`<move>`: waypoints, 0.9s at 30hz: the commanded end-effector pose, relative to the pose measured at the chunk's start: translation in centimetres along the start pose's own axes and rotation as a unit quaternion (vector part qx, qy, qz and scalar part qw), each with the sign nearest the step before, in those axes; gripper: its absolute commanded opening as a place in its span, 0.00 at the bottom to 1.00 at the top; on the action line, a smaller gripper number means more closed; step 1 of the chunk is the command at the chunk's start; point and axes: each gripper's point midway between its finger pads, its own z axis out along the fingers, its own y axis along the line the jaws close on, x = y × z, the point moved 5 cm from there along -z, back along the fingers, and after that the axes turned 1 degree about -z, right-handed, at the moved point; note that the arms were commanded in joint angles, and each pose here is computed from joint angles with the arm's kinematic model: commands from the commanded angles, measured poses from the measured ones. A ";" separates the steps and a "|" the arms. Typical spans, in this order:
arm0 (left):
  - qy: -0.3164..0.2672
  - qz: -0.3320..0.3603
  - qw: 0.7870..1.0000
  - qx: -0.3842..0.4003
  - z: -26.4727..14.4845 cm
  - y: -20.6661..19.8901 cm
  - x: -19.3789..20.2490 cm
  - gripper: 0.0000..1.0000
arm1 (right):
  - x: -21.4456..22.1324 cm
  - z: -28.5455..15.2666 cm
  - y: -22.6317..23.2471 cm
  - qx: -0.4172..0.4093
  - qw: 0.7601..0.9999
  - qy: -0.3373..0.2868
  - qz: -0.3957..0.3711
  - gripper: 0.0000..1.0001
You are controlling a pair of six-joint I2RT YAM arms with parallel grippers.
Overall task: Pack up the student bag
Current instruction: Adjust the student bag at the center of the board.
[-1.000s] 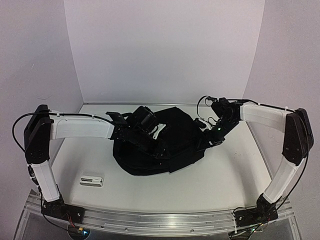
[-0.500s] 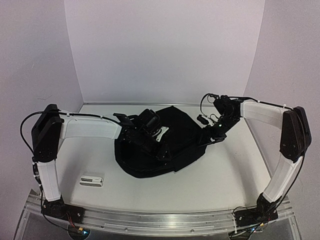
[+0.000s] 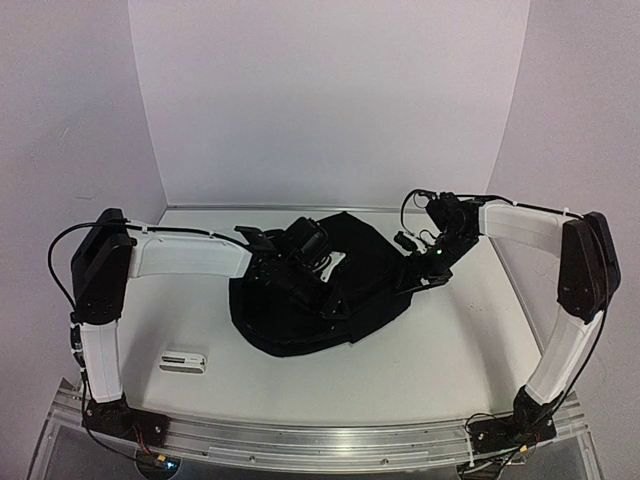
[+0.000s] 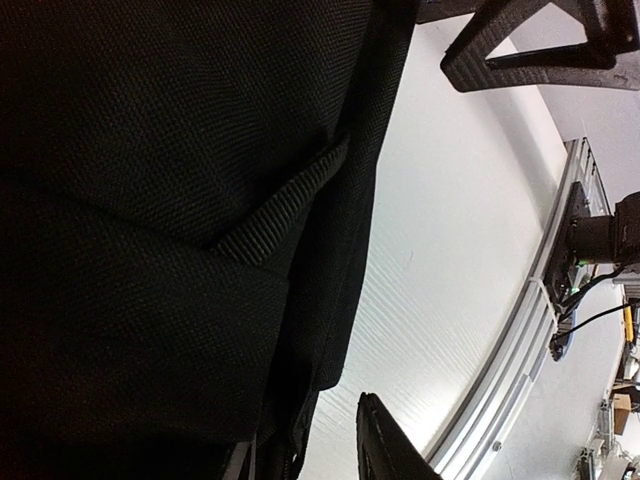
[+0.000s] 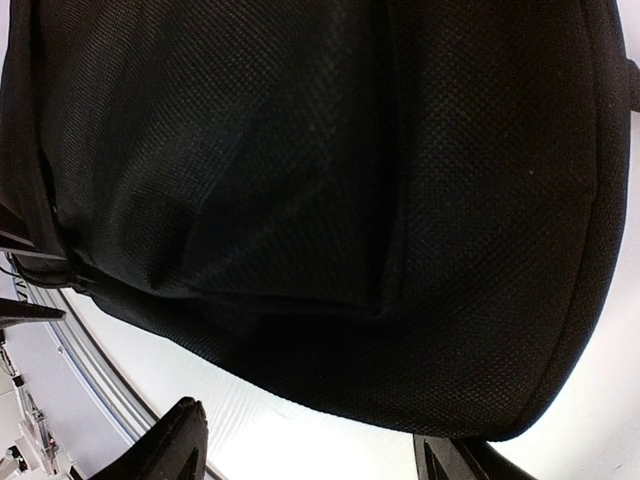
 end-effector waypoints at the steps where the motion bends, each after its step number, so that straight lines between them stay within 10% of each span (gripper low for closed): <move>1: -0.022 0.021 0.999 0.016 0.2 -1.3 -1.7 0.32 | -1.0 -0.5 0.1 -0.001 1.000 -0.017 -0.002 0.71; 27: -0.043 0.038 0.998 0.033 -0.3 -3.1 -2.3 0.05 | -1.5 0.3 0.0 -0.015 1.000 -0.012 0.016 0.69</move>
